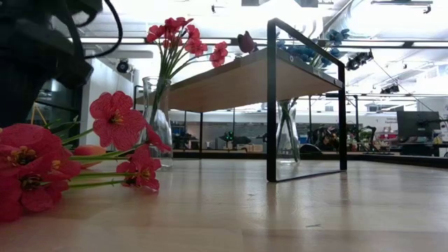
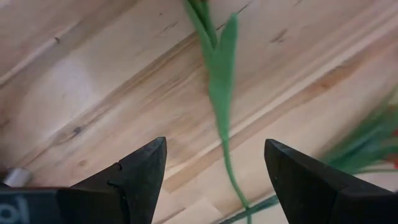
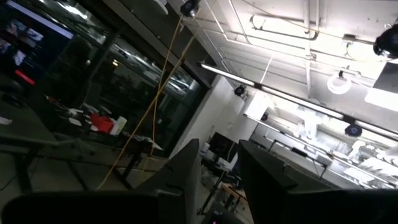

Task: Pick and place flowers into a vace then onto a shelf
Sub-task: Put the light orange flower into the bottom transparent vase

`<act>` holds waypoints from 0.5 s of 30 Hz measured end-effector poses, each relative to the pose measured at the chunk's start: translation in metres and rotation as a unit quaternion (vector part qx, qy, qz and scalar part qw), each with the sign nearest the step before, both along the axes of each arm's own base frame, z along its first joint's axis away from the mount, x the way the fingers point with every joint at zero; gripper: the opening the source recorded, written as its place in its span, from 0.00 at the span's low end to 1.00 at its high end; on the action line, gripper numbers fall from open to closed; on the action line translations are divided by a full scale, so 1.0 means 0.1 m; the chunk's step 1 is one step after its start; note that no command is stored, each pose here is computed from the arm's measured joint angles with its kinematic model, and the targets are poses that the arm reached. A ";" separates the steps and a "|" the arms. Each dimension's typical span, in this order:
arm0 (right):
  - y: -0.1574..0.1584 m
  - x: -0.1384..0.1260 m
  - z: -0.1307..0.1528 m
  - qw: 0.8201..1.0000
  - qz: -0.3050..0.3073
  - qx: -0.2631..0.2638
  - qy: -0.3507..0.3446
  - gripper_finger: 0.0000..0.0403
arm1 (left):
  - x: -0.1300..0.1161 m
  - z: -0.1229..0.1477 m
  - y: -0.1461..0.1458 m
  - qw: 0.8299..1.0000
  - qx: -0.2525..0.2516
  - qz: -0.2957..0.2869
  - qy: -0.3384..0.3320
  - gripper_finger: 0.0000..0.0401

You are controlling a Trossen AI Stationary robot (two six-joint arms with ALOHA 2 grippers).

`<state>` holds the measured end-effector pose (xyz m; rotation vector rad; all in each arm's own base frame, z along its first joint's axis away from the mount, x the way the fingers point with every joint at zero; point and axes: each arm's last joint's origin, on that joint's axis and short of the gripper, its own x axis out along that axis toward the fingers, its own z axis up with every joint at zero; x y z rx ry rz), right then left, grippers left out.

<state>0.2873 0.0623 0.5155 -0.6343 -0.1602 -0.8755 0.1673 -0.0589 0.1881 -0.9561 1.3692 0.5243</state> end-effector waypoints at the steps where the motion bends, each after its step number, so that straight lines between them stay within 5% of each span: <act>1: 0.00 0.00 0.00 1.000 -0.003 0.003 0.001 0.25 | 0.01 -0.02 0.00 1.000 0.001 0.001 0.005 0.76; 15: 0.00 0.00 -0.01 1.000 -0.011 0.007 0.011 0.25 | 0.22 -0.34 -0.09 0.998 -0.017 0.015 0.066 0.76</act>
